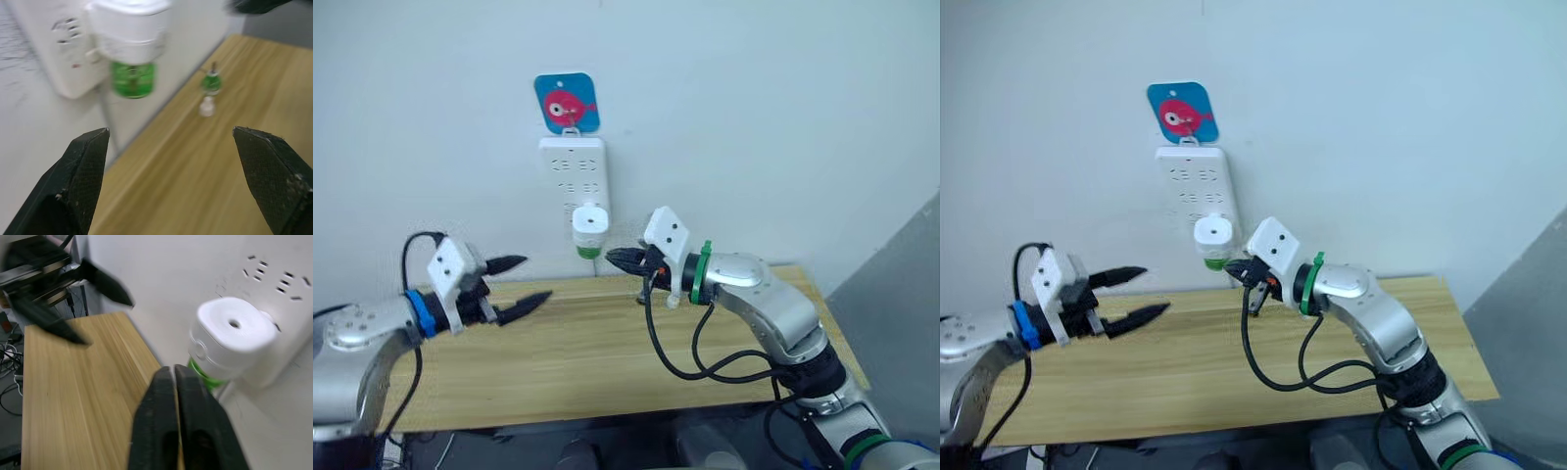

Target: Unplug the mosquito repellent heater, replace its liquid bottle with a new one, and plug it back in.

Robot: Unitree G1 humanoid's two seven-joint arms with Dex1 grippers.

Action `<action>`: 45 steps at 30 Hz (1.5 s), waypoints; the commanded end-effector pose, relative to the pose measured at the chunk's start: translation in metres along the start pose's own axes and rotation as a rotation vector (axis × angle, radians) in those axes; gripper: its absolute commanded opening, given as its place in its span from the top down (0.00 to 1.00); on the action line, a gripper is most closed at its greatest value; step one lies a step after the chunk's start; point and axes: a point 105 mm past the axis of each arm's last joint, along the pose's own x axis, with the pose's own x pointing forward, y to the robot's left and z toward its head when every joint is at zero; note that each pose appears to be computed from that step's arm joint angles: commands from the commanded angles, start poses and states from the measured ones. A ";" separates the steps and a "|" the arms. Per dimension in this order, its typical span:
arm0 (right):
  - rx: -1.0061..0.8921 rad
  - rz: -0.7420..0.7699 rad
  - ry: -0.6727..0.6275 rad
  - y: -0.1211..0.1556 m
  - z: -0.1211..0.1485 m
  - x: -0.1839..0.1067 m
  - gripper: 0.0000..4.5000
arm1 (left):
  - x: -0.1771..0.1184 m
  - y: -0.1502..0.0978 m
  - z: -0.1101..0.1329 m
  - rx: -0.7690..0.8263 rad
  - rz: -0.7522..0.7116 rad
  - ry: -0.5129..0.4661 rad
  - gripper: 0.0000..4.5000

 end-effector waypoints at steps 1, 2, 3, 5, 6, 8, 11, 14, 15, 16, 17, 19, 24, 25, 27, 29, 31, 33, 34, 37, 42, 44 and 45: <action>-0.043 -0.040 -0.046 -0.005 0.008 0.005 1.00 | -0.002 -0.027 0.019 0.047 0.013 -0.064 0.06; -0.044 -0.048 -0.050 -0.006 0.007 0.007 1.00 | -0.003 -0.032 0.018 0.042 0.024 -0.066 0.06; -0.044 -0.057 -0.053 -0.007 0.007 0.009 1.00 | -0.004 -0.036 0.016 0.036 0.032 -0.066 0.06; -0.039 -0.086 -0.061 -0.012 0.006 0.013 1.00 | -0.004 -0.042 0.012 0.026 0.054 -0.068 0.06; -0.034 -0.101 -0.060 -0.014 0.005 0.015 1.00 | -0.004 -0.043 0.012 0.026 0.063 -0.071 0.06; -0.026 -0.140 -0.056 -0.020 0.002 0.018 1.00 | -0.003 -0.047 0.009 0.019 0.053 -0.072 0.06; -0.020 -0.166 -0.057 -0.024 0.001 0.021 1.00 | 0.002 -0.050 0.009 0.028 0.028 -0.081 0.06; -0.015 -0.177 -0.060 -0.025 0.002 0.024 1.00 | 0.004 -0.049 0.011 0.041 0.022 -0.081 0.06; -0.013 -0.181 -0.059 -0.026 0.002 0.025 1.00 | 0.005 -0.049 0.011 0.043 0.020 -0.081 0.06; -0.011 -0.186 -0.055 -0.026 0.001 0.026 1.00 | 0.005 -0.049 0.011 0.045 0.020 -0.081 0.06; -0.011 -0.191 -0.051 -0.027 0.001 0.026 1.00 | 0.006 -0.048 0.011 0.045 0.019 -0.081 0.06; -0.005 -0.205 -0.045 -0.029 -0.001 0.026 1.00 | 0.006 -0.050 0.011 0.048 0.002 -0.077 0.06; -0.003 -0.238 -0.036 -0.033 -0.002 0.027 1.00 | 0.007 -0.049 0.010 0.045 0.000 -0.076 0.06; -0.006 -0.244 -0.036 -0.033 -0.002 0.027 1.00 | 0.006 -0.049 0.009 0.044 0.002 -0.075 0.06; -0.010 -0.255 -0.033 -0.035 -0.002 0.027 1.00 | 0.006 -0.048 0.008 0.043 0.003 -0.073 0.06; -0.014 -0.270 -0.032 -0.037 -0.002 0.027 1.00 | 0.005 -0.047 0.008 0.043 0.005 -0.072 0.06; -0.014 -0.297 -0.035 -0.040 -0.002 0.027 1.00 | 0.005 -0.047 0.007 0.042 0.007 -0.072 0.06; -0.012 -0.327 -0.037 -0.043 -0.001 0.026 1.00 | 0.005 -0.047 0.007 0.042 0.008 -0.072 0.06; -0.013 -0.346 -0.036 -0.045 -0.001 0.026 1.00 | 0.005 -0.047 0.007 0.042 0.008 -0.073 0.06; -0.017 -0.391 -0.035 -0.051 -0.002 0.024 1.00 | 0.006 -0.046 0.007 0.039 0.008 -0.074 0.06; -0.031 -0.437 -0.038 -0.057 -0.002 0.021 1.00 | 0.008 -0.045 0.006 0.042 0.007 -0.075 0.06; -0.038 -0.448 -0.036 -0.060 -0.003 0.021 1.00 | 0.009 -0.044 0.006 0.043 0.009 -0.076 0.06; -0.035 -0.447 -0.040 -0.060 -0.003 0.021 1.00 | 0.009 -0.044 0.006 0.043 0.009 -0.077 0.06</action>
